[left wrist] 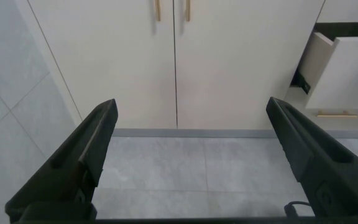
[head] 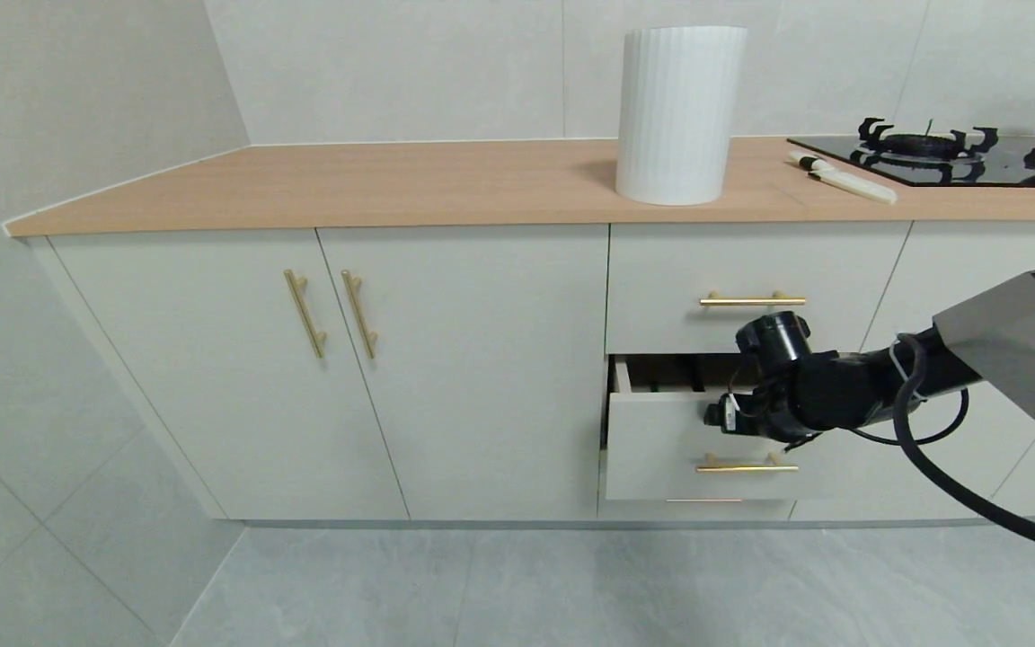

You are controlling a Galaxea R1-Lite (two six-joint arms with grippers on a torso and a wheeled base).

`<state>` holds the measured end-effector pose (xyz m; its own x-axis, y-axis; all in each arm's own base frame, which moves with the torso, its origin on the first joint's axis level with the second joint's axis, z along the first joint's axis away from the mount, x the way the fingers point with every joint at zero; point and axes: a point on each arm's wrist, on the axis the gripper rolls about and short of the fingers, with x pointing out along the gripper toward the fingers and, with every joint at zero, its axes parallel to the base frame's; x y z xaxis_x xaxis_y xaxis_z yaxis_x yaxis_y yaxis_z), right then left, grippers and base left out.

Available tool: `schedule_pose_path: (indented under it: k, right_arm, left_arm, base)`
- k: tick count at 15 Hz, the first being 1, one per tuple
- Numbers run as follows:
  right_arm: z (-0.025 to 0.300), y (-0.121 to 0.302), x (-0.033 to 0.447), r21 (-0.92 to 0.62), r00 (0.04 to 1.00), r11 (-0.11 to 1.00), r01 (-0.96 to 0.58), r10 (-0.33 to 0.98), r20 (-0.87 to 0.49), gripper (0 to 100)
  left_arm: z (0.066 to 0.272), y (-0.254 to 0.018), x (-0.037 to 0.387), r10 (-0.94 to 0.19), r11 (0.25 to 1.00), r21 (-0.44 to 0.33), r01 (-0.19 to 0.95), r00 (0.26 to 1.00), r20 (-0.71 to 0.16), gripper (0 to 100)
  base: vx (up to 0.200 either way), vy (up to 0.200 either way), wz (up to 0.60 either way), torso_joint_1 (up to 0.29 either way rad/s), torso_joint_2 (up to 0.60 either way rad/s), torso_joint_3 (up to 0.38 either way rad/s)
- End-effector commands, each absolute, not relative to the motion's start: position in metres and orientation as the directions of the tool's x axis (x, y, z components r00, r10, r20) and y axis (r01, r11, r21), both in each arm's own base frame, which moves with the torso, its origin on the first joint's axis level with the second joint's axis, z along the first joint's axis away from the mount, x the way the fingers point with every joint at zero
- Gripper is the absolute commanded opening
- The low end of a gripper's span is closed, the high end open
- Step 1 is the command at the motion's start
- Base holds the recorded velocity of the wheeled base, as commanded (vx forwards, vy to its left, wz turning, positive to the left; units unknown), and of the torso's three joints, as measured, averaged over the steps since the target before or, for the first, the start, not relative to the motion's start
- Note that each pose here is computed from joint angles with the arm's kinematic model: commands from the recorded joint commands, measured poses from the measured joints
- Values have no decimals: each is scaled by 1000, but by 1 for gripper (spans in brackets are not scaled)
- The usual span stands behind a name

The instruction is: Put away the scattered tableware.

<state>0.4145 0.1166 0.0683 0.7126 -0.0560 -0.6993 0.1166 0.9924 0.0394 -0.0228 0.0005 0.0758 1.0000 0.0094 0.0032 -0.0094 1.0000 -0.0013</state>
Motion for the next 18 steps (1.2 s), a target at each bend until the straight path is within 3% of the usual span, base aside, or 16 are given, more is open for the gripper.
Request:
schedule_pose_path:
  k: [1,12,18]
  right_arm:
    - [53,116,419,30,713,990,139,-79,-696,100]
    - [16,123,452,100,873,977,186,-117,-474,100]
    - [9,121,473,96,887,960,261,-200,-417,100]
  left_arm:
    - [76,0,-23,9,1000,-2,-9,1000,3,100]
    - [76,0,-23,9,1000,-2,-9,1000,3,100]
    - [76,0,-23,9,1000,-2,-9,1000,3,100]
  base:
    - [0,0,0,0,0,0]
    - [0,0,0,0,0,0]
    - [0,0,0,0,0,0]
